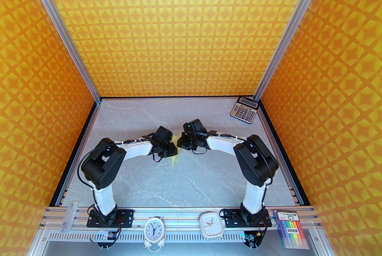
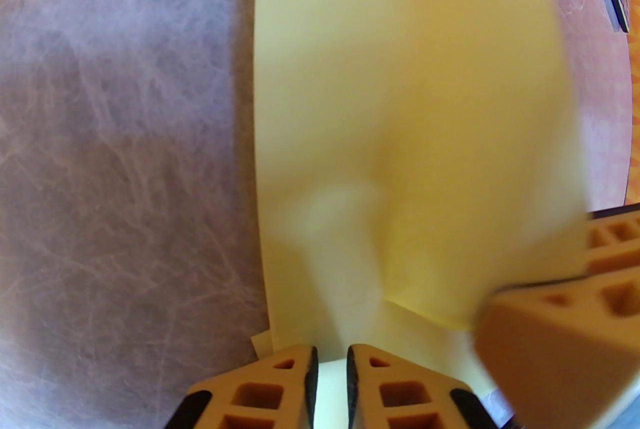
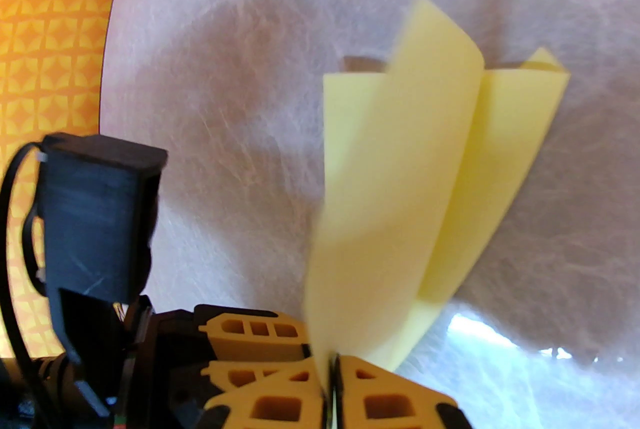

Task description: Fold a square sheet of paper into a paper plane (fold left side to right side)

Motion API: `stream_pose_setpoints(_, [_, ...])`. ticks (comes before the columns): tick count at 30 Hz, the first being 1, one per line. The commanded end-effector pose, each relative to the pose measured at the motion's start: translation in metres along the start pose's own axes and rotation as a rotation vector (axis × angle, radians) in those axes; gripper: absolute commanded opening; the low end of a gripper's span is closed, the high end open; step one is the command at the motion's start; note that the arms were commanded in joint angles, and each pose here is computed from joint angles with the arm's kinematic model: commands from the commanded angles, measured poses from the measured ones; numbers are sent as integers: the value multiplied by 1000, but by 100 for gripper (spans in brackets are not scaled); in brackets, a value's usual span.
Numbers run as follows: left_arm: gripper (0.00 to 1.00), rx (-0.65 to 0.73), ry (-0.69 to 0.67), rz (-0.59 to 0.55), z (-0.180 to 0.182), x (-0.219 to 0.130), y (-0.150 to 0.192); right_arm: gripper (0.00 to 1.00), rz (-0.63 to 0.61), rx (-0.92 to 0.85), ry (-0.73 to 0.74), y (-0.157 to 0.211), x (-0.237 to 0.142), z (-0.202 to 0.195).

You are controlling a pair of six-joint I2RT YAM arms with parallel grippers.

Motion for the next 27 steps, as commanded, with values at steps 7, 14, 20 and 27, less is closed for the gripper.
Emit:
stream_pose_setpoints(7, [20, -22, -56, 34, 10, -2, 9, 11, 36, -15, 44, 1, 6, -2])
stream_pose_setpoints(14, [19, -15, -49, 24, 10, -5, 8, 10, 44, 9, 95, -2, 9, -5])
stream_pose_setpoints(20, [22, -22, -30, -16, 11, -25, 1, 10, 52, 9, 107, -3, 11, -6])
stream_pose_setpoints(27, [30, 2, 22, -28, 7, -37, 3, 11, 54, 13, 107, -5, 13, -5])
Point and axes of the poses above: each hand's point on the last joint's axis, 136 mm out from that joint toward the fingers, its own x axis out along the fingers, its own z axis along the line the jaws close on, y = z × x, the point moved 9 cm from there along -x, back along the fingers, and after that the axes turned 3 degrees about -x, right-handed, at the moved point
